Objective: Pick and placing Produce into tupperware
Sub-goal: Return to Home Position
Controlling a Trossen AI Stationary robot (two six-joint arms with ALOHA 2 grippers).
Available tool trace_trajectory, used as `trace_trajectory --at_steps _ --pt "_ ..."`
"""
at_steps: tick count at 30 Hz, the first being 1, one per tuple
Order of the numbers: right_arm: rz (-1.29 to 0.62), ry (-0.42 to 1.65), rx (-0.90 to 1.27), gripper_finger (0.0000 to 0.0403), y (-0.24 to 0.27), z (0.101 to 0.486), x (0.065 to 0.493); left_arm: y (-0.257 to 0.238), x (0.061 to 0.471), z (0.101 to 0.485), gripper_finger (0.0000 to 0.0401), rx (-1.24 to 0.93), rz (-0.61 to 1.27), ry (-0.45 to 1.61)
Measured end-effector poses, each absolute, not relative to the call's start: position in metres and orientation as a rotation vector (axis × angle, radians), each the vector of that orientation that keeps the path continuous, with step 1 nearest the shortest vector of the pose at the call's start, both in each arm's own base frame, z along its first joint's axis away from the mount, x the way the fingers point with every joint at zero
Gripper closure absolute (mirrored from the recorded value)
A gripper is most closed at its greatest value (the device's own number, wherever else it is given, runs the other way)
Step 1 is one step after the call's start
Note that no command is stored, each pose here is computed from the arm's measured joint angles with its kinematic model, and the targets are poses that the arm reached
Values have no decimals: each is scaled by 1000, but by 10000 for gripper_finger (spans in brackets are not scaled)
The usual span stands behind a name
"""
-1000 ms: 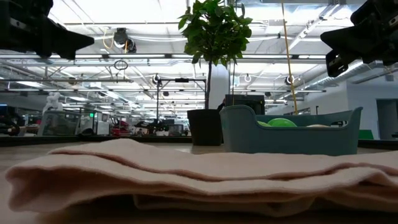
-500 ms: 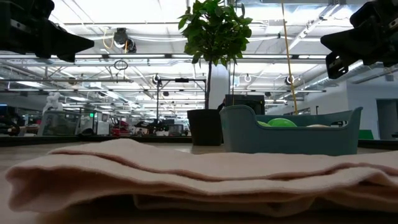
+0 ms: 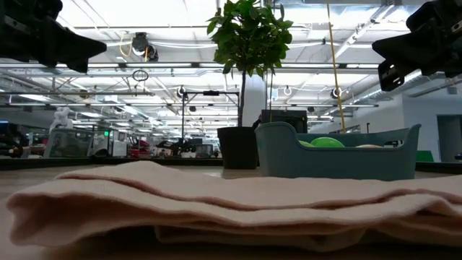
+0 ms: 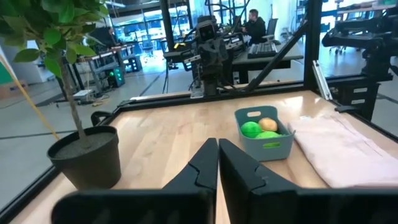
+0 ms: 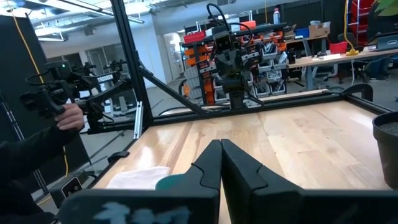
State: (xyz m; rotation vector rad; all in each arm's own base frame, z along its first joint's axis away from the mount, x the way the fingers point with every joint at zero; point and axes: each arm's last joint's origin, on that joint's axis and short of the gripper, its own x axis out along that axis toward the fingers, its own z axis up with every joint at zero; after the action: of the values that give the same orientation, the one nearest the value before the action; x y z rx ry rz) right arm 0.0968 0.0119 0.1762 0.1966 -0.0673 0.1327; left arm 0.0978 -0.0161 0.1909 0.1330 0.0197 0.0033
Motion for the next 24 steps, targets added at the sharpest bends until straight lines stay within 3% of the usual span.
trace_trajectory --at_steps 24 --pt "133 -66 201 403 12 176 97 -16 98 191 380 127 3 22"
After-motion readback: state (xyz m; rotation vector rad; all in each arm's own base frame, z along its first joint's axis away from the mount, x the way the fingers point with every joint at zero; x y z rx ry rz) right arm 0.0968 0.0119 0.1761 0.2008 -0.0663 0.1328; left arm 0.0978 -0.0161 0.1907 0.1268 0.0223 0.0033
